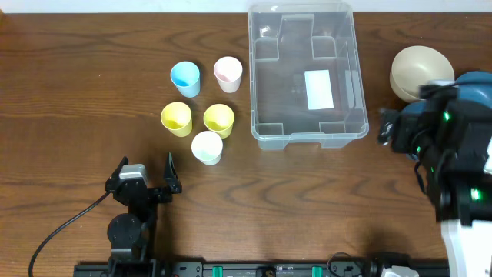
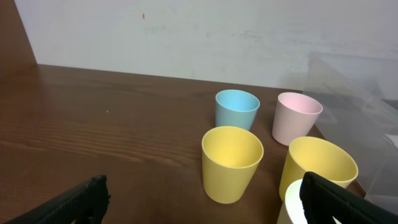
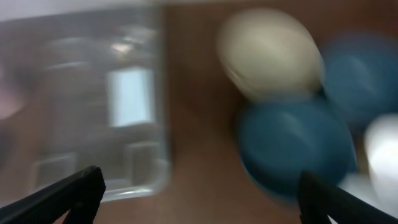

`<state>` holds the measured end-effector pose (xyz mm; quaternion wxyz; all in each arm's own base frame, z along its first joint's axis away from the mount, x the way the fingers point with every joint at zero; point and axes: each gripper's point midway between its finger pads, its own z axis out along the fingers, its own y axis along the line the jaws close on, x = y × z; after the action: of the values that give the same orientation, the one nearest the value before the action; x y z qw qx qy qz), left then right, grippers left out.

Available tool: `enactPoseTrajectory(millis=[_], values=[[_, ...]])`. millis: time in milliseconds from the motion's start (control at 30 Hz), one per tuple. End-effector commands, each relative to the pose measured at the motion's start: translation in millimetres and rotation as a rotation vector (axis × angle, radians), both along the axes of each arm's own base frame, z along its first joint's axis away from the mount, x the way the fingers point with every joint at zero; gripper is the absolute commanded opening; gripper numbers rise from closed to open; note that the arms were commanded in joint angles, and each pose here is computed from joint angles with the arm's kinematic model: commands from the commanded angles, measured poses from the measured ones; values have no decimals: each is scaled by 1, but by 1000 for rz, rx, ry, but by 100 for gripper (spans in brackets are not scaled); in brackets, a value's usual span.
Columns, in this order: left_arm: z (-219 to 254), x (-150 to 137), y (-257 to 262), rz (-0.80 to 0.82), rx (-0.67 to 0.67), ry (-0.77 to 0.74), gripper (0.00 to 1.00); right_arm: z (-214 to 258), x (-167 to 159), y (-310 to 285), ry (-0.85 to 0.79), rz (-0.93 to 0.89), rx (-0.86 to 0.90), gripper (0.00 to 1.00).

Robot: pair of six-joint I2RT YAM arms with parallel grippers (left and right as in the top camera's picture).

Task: Pack container
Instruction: 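Reach right gripper to the dark teal bowl stack and grasp its rim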

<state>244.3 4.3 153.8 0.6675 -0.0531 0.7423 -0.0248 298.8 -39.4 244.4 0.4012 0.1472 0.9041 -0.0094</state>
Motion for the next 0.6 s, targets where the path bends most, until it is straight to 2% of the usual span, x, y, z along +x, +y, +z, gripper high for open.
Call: enactPoseTrajectory(millis=[0, 100, 300, 467, 567], values=[[-18, -1, 3, 14, 20, 52, 98, -8, -7, -58, -42, -512, 223, 99], [-18, -1, 3, 15, 20, 52, 98, -25, -2, -77, -11, -562, 321, 99], [-18, -1, 3, 15, 20, 52, 98, -61, -15, -93, 123, -663, 397, 99], [-18, -1, 3, 14, 19, 52, 98, -93, -47, -100, 194, -1048, 514, 98], [-18, -1, 3, 15, 20, 52, 98, -110, -50, -97, 198, -1173, 594, 99]])
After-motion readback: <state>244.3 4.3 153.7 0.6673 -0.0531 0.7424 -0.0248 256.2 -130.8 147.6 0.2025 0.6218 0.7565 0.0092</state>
